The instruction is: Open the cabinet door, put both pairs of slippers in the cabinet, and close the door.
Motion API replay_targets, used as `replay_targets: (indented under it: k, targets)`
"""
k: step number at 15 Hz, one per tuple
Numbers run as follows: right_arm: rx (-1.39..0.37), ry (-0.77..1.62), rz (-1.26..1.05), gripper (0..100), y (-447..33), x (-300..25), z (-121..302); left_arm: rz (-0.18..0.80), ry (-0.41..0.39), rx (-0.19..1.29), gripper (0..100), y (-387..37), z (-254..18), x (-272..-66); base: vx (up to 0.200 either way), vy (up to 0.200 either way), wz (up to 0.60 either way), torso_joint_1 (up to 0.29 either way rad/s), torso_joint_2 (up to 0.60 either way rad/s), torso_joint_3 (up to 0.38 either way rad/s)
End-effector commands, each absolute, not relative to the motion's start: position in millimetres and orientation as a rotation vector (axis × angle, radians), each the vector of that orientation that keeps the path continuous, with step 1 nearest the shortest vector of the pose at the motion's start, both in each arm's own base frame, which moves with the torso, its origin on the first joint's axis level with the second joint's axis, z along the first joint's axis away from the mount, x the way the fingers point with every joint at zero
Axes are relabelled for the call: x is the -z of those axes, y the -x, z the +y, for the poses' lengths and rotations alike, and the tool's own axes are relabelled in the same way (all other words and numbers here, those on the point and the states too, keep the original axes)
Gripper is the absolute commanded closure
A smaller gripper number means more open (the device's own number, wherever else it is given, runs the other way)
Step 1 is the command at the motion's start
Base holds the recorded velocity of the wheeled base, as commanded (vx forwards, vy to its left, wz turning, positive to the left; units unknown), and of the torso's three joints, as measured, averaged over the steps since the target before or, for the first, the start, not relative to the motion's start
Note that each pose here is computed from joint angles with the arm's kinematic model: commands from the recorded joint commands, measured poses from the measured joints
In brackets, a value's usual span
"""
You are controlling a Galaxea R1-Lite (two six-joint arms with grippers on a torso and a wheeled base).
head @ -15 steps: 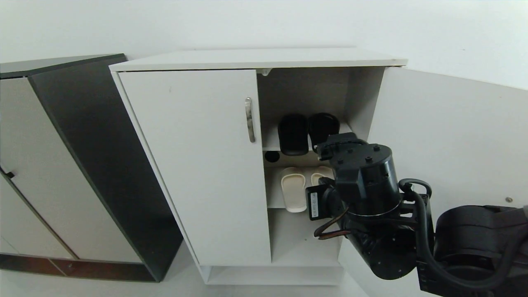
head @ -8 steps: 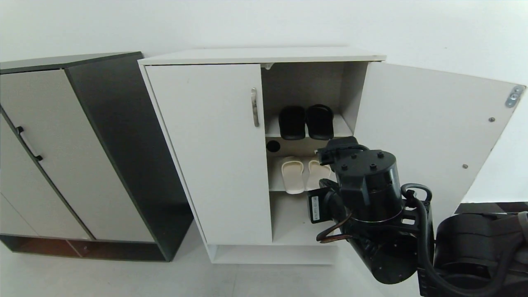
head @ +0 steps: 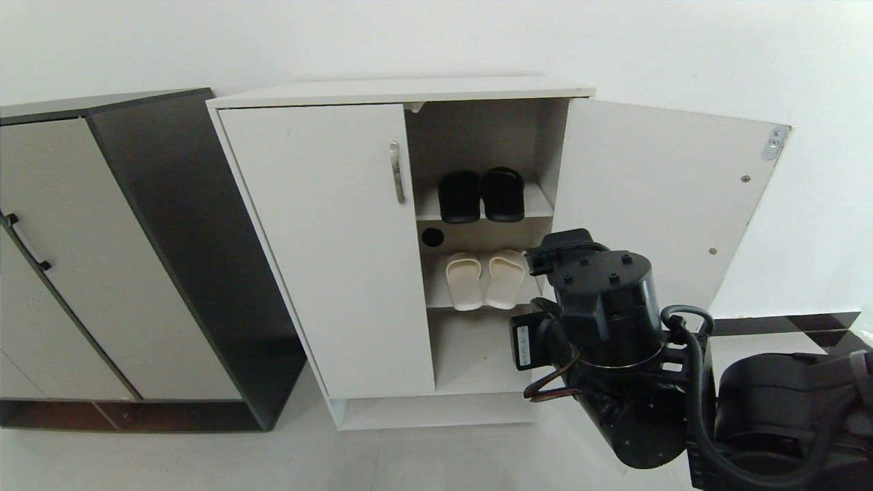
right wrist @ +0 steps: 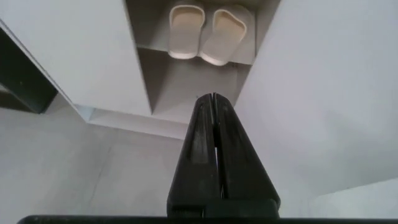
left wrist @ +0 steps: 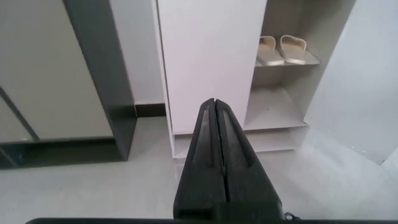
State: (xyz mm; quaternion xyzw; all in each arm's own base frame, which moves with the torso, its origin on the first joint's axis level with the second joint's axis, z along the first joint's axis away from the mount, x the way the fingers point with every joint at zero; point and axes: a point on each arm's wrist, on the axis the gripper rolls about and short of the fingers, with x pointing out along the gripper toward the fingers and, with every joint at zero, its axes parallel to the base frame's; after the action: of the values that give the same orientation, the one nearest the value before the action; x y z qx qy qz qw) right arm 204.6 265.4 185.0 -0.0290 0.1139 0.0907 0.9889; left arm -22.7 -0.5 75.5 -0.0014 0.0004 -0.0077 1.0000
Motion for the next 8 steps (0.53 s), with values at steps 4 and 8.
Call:
replay_targets:
  k: [4, 8]
  targets:
    - [-0.178, 0.072, 0.241, 100, -207.4, -178.5, 267.7, 0.002, 0.003, 0.015, 100, 22.7, -0.4, -75.5, 0.000, 0.000, 0.00, 0.000, 0.00, 0.000]
    - [-0.178, 0.077, 0.245, 100, -207.8, -176.8, 268.3, 0.002, 0.003, 0.015, 100, 22.7, -0.4, -75.5, 0.000, 0.000, 0.00, 0.000, 0.00, 0.000]
